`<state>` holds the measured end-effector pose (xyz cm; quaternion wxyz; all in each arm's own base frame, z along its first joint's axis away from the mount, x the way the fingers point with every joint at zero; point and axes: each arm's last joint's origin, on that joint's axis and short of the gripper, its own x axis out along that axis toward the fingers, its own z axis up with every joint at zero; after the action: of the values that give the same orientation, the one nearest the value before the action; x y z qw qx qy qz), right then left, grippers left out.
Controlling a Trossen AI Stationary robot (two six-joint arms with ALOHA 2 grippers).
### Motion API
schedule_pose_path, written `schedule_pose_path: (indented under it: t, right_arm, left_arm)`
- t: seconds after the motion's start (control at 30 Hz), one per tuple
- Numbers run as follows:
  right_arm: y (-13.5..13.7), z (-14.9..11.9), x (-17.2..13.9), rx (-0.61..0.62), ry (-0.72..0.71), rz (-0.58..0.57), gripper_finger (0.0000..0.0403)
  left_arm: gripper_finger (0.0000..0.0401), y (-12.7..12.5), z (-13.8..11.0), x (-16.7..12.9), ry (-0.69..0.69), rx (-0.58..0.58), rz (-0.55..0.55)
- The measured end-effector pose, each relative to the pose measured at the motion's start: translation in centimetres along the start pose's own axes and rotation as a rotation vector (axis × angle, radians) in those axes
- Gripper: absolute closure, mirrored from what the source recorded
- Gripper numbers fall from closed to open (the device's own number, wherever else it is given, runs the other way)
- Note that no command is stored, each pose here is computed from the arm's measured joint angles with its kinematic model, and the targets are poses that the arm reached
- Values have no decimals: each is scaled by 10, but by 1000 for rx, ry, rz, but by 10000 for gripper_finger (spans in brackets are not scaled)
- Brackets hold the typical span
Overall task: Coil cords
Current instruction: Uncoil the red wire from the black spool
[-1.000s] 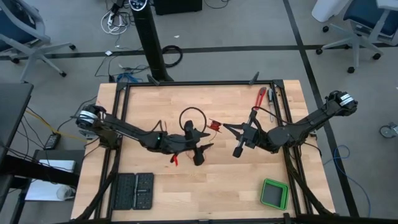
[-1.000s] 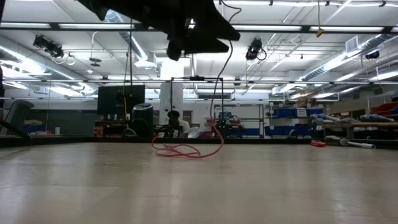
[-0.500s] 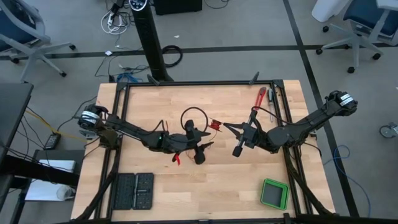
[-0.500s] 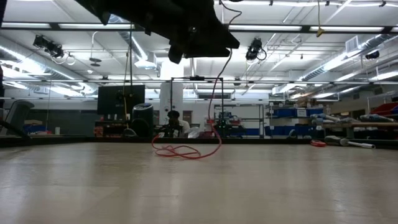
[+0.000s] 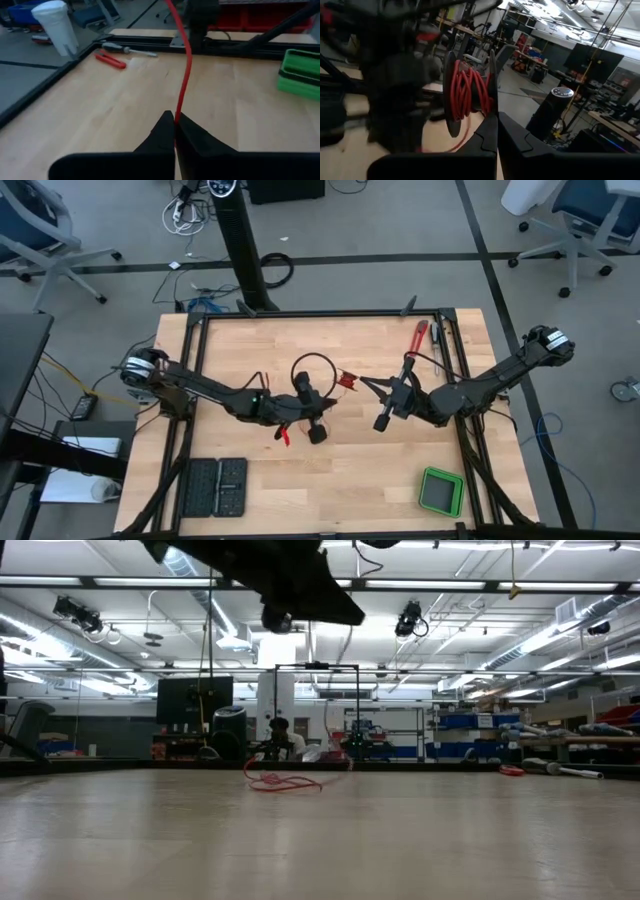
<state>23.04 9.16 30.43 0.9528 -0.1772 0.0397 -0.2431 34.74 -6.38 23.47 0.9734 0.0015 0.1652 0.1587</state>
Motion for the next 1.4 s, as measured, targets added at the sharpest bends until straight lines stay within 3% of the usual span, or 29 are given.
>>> schedule_pose_path:
  t: [0.27, 0.37, 0.47, 0.6, 0.8, 0.93, 1.2, 1.4]
  right_arm:
    - [4, 1, -5, -63, -8, 24, 403]
    - [6, -3, -7, -145, 21, 31, 403]
    - [7, -9, -7, -220, 75, 14, 403]
    - [2, -18, -4, -286, 166, -111, 403]
    - [-9, -18, 2, -250, 237, -348, 403]
    - [-14, -17, 3, -216, 256, -441, 403]
    - [-17, -9, 4, -102, 212, -455, 403]
    - [-14, -4, 5, -67, 141, -336, 403]
  left_arm:
    - [400, 22, 20, -36, 68, 21, 195]
    - [400, 25, 28, -51, 57, 9, 205]
    - [401, 24, 36, -64, 18, -5, 177]
    - [401, 16, 45, -75, -31, 21, 70]
    - [401, 3, 48, -75, -66, 96, -166]
    - [401, -2, 42, -70, -33, 113, -231]
    - [401, -17, 19, -42, 26, 145, -273]
    - [400, -18, -3, -17, 103, 194, -211]
